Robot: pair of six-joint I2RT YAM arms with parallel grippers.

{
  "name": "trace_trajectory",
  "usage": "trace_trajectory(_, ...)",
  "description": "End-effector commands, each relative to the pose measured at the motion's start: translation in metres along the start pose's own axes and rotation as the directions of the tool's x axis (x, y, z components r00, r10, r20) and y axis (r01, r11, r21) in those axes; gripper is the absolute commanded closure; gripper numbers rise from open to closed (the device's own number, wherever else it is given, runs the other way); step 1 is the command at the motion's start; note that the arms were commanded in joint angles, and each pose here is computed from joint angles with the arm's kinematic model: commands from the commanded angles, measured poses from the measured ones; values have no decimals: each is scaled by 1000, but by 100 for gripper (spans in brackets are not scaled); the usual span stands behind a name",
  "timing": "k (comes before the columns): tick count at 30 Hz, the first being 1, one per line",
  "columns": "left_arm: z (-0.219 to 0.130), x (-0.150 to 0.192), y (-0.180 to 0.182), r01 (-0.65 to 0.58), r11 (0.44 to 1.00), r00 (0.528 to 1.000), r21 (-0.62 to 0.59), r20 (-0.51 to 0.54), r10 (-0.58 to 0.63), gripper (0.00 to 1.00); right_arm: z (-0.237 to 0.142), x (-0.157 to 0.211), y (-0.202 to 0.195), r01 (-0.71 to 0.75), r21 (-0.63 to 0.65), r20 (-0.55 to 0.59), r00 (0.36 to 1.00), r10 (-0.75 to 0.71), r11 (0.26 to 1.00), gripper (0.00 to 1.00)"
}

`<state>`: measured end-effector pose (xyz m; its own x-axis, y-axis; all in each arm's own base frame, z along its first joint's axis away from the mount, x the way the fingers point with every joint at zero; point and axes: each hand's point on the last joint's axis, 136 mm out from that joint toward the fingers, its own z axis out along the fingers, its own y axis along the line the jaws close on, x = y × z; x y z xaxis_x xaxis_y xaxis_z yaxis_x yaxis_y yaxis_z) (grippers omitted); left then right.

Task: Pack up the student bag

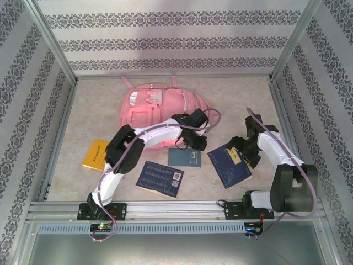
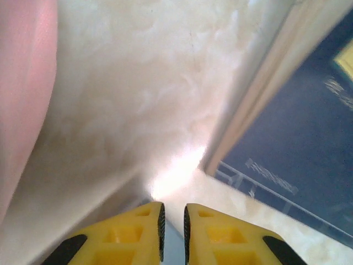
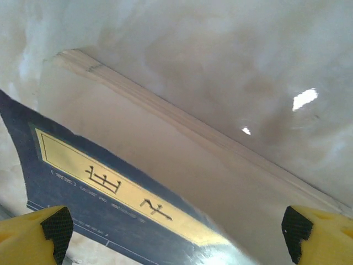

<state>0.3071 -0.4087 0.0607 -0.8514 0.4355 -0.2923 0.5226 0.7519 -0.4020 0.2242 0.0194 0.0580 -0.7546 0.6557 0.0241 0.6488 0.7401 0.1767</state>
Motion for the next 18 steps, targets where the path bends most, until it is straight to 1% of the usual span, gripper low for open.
trace_trajectory(1,-27,1,-29,9,993,999,120,46,-15,81,2,12,-16,22,66,-21,1000,-21,998,2)
trace_trajectory(5,-31,21,-26,35,990,999,135,20,-38,83,14,28,-18,22,51,-58,998,-19,998,2)
trace_trajectory(8,-39,25,-32,29,985,999,167,20,-33,83,21,46,-11,25,8,-120,992,-23,1000,2)
trace_trajectory(12,-54,23,-38,6,985,1000,170,29,-11,83,18,73,10,89,-58,-165,982,-97,994,2)
trace_trajectory(14,-59,24,-38,-8,987,1000,161,29,3,84,13,81,14,137,-57,-154,977,-145,989,2)
trace_trajectory(15,-60,25,-38,-15,987,1000,159,26,11,84,10,82,10,159,-31,-138,977,-162,987,2)
trace_trajectory(18,-59,32,-37,-15,986,1000,163,2,15,86,1,76,-5,170,29,-79,983,-168,985,2)
